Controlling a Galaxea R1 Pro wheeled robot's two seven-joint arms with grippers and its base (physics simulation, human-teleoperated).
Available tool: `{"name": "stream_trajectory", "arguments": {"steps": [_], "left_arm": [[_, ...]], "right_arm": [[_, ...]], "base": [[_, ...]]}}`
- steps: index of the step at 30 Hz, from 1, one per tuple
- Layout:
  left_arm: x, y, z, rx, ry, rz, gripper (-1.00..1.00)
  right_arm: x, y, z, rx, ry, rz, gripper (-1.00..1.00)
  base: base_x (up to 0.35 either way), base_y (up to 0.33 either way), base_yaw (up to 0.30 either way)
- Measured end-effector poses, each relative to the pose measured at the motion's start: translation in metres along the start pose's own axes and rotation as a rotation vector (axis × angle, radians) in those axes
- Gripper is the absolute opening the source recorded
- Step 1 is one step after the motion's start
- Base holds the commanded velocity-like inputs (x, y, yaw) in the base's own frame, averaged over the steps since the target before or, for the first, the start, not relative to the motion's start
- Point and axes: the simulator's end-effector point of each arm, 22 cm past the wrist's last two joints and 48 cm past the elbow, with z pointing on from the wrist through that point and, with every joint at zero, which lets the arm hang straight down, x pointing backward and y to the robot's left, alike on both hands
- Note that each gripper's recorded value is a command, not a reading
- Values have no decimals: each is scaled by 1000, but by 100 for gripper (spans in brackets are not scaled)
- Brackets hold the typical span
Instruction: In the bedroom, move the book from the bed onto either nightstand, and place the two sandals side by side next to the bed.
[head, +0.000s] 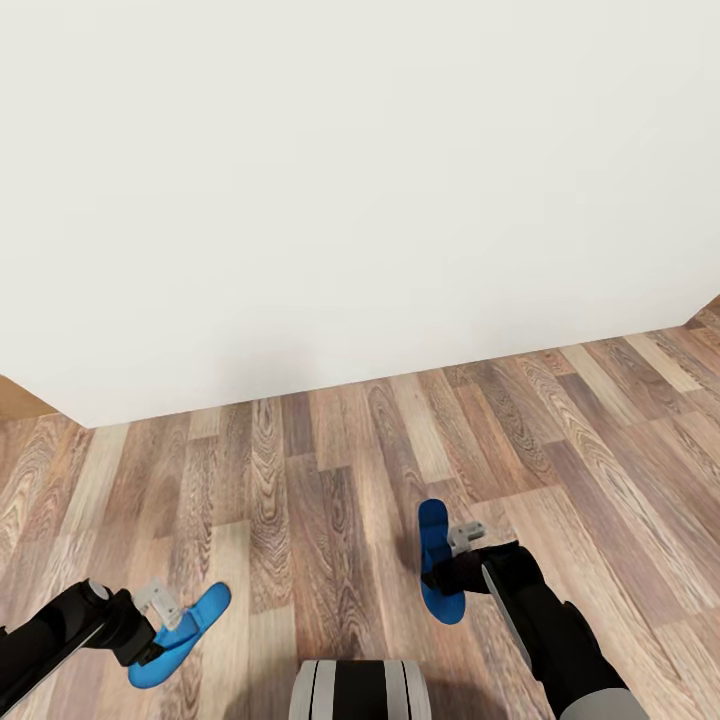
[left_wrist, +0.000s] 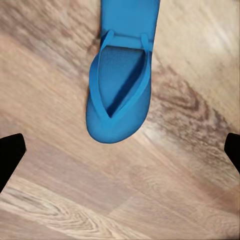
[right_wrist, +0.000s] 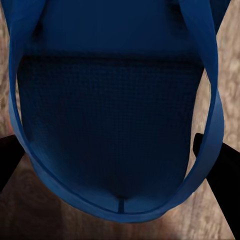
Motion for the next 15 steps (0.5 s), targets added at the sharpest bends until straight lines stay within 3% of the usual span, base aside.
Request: {"name": "stream_trajectory", "arguments": {"steps": [15], "left_arm": [[8, 6, 4, -13, 12, -14, 100]], "right_arm": [[0, 0, 0, 0, -1, 0, -100]], "base": [[72, 75, 0]]}}
